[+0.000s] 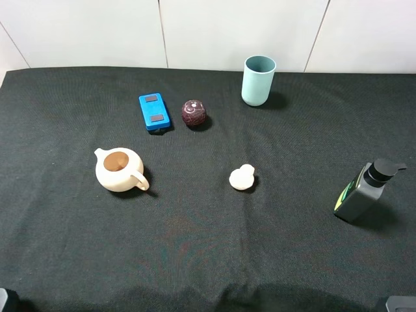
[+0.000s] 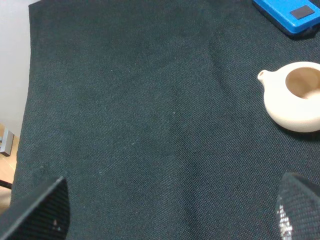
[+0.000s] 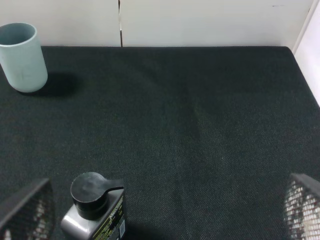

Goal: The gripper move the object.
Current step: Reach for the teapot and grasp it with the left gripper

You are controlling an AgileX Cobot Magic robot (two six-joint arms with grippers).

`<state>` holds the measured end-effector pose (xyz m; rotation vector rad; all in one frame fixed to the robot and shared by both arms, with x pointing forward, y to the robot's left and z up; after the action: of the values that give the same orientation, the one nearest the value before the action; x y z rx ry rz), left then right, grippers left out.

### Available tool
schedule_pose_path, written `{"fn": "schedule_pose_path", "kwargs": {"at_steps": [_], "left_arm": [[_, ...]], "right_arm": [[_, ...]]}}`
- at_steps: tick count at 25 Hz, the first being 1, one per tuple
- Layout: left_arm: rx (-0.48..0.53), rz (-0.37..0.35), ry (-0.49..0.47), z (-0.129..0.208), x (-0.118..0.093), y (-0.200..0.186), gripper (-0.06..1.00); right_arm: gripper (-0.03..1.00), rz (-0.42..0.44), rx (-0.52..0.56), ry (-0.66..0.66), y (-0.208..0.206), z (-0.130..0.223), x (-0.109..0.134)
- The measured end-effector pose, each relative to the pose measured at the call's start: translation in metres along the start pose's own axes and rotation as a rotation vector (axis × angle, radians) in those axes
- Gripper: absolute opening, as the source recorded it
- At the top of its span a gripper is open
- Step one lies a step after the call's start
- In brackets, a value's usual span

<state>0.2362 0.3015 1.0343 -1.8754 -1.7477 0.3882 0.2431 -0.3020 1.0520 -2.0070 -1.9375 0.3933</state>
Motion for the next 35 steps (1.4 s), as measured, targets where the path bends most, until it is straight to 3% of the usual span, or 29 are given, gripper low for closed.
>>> {"fn": "schedule_pose_path", "kwargs": {"at_steps": [26, 30, 35], "left_arm": [[0.000, 0.000, -0.001, 0.000, 0.000, 0.000, 0.88], [0.000, 0.000, -0.054, 0.000, 0.000, 0.000, 0.88], [0.065, 0.010, -0.069, -0.010, 0.002, 0.004, 0.88]], "right_arm": [[0.69, 0.000, 0.000, 0.000, 0.000, 0.000, 0.000], [0.69, 0.000, 0.000, 0.000, 0.000, 0.000, 0.000], [0.69, 0.000, 0.000, 0.000, 0.000, 0.000, 0.000]]}}
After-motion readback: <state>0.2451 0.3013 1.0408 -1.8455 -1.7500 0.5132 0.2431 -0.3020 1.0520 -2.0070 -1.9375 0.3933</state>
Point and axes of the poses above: a point on each arm's last joint axis where the gripper is mounted, y pointing out along that axis toward the gripper, x along the wrist's bending axis when the last joint is at zero, z = x × y, the point moved 1 cm from there along y, pointing out along that axis toward the gripper, and after that the axes turned 2 degrees about y, right-handed, at the moved point
